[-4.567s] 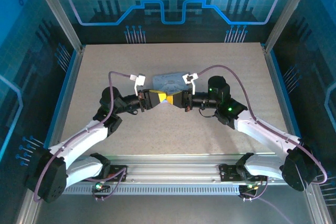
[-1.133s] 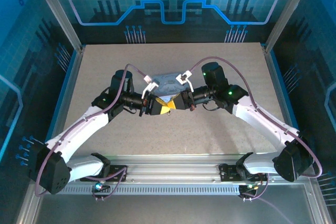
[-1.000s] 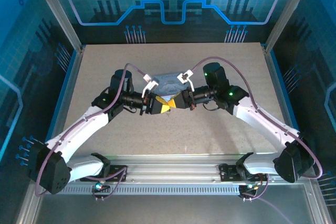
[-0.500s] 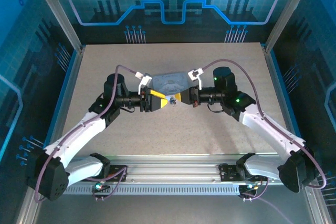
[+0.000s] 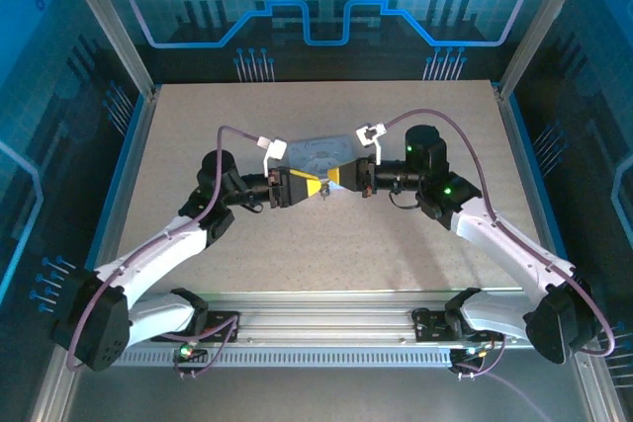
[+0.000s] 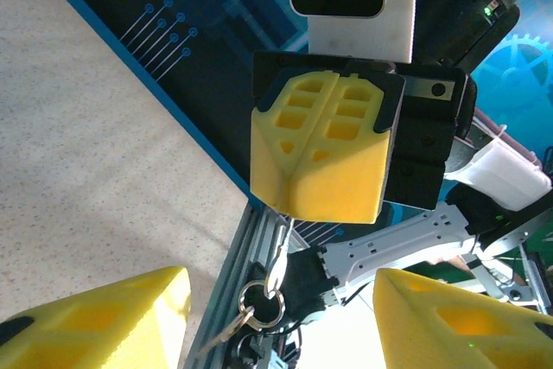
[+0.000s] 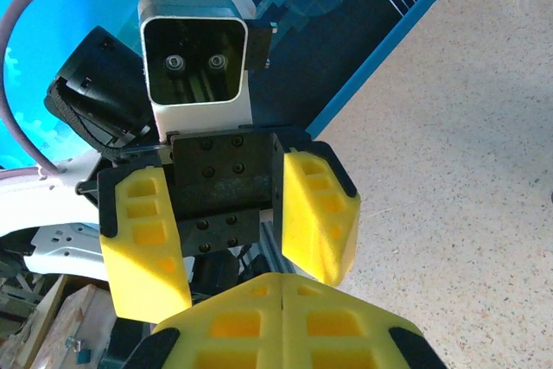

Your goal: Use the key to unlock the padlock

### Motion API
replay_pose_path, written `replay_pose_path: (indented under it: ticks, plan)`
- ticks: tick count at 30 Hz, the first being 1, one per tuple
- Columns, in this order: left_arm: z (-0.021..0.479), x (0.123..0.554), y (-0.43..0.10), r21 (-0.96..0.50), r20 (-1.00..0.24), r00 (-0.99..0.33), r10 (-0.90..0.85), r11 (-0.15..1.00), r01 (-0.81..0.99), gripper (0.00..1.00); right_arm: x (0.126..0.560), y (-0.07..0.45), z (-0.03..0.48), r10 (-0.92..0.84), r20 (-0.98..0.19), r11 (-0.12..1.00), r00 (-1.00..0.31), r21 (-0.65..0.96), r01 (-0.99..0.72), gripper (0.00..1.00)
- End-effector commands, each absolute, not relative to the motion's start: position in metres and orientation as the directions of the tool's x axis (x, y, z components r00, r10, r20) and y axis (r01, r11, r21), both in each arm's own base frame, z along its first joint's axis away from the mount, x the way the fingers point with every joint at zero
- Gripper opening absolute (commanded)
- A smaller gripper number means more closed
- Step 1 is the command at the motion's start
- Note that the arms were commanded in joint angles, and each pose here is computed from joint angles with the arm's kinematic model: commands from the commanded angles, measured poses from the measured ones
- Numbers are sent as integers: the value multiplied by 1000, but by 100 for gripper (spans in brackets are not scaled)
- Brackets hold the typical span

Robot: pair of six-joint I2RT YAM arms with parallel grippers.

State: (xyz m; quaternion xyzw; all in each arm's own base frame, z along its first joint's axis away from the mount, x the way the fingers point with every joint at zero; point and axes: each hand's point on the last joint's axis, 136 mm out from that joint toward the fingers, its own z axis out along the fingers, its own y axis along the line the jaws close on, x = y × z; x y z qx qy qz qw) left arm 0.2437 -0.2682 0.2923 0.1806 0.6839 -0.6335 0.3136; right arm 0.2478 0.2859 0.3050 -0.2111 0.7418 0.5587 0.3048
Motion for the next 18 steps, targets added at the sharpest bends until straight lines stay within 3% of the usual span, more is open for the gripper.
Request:
replay_pose_path:
  ticks: [1,18]
  plan:
    - [294,243,-272,-755,-655,-738,-163,101,648,56,249,285,313,47,-703,272,-709,692,-668,0]
    - [288,235,-283,-767,-639,-758,-127,44,640,50,249,285,313,54,-700,270,-712,697,-664,0]
